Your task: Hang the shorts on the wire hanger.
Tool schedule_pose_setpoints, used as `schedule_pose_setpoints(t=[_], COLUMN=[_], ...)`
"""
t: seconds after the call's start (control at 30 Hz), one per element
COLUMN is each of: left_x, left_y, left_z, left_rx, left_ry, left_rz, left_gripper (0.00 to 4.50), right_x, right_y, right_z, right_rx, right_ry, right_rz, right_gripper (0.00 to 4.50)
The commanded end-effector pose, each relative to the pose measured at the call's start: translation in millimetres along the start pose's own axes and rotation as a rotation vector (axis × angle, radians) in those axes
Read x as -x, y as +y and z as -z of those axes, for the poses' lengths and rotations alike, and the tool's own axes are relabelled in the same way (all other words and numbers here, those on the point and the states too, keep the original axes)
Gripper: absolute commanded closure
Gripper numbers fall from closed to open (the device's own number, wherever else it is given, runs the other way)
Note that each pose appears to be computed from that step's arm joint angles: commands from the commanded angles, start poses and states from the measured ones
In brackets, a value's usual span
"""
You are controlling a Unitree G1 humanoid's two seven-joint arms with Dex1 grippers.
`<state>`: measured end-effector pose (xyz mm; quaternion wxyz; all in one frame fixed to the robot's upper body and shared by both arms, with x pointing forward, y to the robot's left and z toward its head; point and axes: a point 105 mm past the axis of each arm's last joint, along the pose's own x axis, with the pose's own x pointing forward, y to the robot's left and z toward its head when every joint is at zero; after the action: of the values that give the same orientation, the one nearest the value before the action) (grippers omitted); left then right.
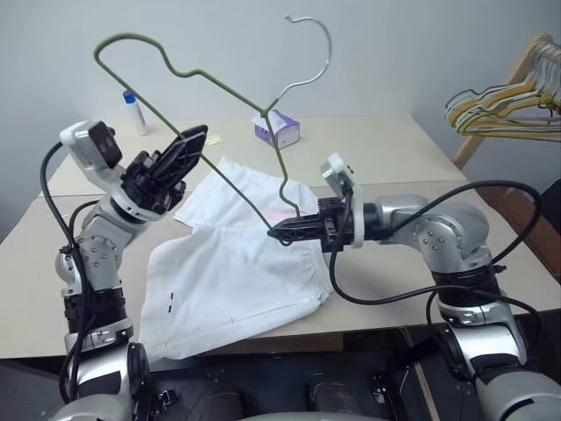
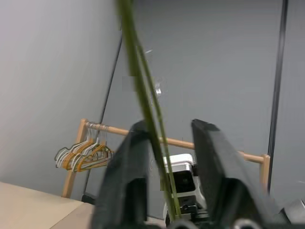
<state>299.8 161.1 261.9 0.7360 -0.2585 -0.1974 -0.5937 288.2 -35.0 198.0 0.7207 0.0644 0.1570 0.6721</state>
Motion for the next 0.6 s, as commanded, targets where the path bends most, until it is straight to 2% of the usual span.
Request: schedule_pose_setpoints(t=[0.03,0.17,0.2,0.23,0.3,0.4,0.5,0.6], left_x=[1.3,27.1,32.3,35.2,45.8,54.1,62.5,68.3], left_y=[6.8,39.4,44.5,47.6,54.4,50.4,50.4,50.4], left_z=[8.5,21.3,23.0,24.3,38.3,57.9,80.2,95.0], left_rx=[-0.055,-0.133,-0.159,-0.177,-0.257,-0.357,-0.438,-0.499], left_ry=[0.08,0.208,0.245,0.27,0.431,0.628,0.855,0.995], left_rz=[-0.055,-0.278,-0.317,-0.339,-0.383,-0.335,-0.286,-0.232], left_gripper=[1.47,0.13,0.03,0.03,0.03,0.03,0.03,0.03], right_x=[10.7,32.2,37.1,40.0,57.2,84.3,118.5,142.4], right_y=[-1.4,-12.5,-14.5,-15.4,-18.4,-22.7,-20.1,-11.9], right_z=[-32.2,-42.7,-39.9,-38.0,-21.6,10.6,38.4,74.8], right_rx=[0.037,-0.008,-0.019,-0.027,-0.095,-0.216,-0.355,-0.507], right_ry=[-0.145,-0.253,-0.25,-0.247,-0.213,-0.131,-0.118,0.014], right_rz=[0.035,0.129,0.154,0.17,0.227,0.332,0.409,0.474], right_gripper=[4.5,4.5,4.5,4.5,4.5,4.5,4.5,4.5])
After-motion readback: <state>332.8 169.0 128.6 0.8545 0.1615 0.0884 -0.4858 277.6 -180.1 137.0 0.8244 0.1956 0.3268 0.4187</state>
